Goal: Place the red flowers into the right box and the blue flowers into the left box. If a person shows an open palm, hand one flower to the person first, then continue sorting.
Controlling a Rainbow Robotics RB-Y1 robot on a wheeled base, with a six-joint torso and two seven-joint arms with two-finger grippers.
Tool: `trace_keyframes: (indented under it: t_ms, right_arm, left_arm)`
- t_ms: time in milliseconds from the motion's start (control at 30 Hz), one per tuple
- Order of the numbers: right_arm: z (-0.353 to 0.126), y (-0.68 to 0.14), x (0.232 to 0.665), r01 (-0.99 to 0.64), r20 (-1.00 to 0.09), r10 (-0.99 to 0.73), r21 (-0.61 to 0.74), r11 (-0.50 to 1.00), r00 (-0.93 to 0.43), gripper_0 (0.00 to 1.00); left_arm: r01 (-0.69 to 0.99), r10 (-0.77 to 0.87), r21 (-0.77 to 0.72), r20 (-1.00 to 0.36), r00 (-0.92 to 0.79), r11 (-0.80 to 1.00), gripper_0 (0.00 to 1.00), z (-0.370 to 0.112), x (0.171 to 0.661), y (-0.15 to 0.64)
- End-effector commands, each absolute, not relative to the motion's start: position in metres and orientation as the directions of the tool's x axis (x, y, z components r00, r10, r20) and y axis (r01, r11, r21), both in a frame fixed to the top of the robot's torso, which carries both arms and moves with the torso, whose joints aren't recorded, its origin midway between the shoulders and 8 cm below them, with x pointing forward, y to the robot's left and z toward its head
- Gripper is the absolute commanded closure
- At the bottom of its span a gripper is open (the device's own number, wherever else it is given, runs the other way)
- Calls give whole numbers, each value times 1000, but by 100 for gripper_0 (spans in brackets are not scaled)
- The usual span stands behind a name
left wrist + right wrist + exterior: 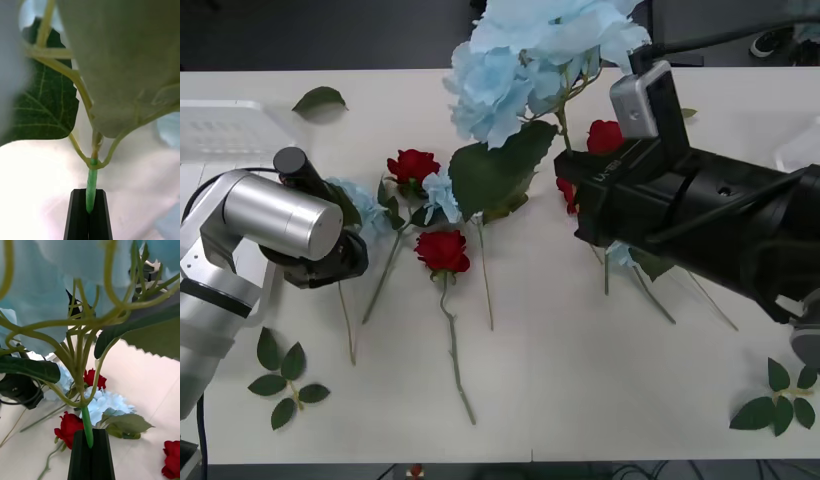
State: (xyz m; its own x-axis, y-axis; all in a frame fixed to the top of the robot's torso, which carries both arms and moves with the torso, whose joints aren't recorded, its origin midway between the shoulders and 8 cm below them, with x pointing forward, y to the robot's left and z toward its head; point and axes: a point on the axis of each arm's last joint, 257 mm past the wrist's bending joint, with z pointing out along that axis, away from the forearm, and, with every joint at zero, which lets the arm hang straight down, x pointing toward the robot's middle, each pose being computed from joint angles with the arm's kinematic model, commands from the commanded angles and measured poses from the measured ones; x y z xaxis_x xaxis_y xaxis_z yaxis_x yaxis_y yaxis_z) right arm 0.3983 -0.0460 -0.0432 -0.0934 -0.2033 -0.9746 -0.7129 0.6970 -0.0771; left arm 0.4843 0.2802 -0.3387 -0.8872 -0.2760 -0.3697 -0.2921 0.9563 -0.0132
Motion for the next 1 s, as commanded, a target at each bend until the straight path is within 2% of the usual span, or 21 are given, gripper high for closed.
trace_keyframes:
  t_ms: [33, 300, 500, 700, 1000]
  right_arm:
    - [-29, -35, 392, -716, -985, -151, -48, 696, -80, 100]
    - [-32, -30, 385, -735, -985, -133, -7, 678, -113, 100]
    - [-42, -26, 377, -753, -974, -135, 49, 656, -181, 100]
    - [-45, -18, 363, -784, -967, -127, 98, 614, -221, 100]
    - [-29, -1, 362, -810, -982, -40, 131, 572, -187, 100]
  left_arm:
    - [-274, -272, -61, -441, -855, 960, 100, -279, 515, 270]
    - [-260, -216, 24, -484, -848, 965, 100, -201, 519, 289]
    - [-240, -132, 150, -511, -849, 959, 100, -156, 522, 347]
    - [-310, -168, 216, -501, -849, 926, 100, -140, 513, 428]
    - [-414, -206, 297, -540, -816, 861, 100, -144, 515, 531]
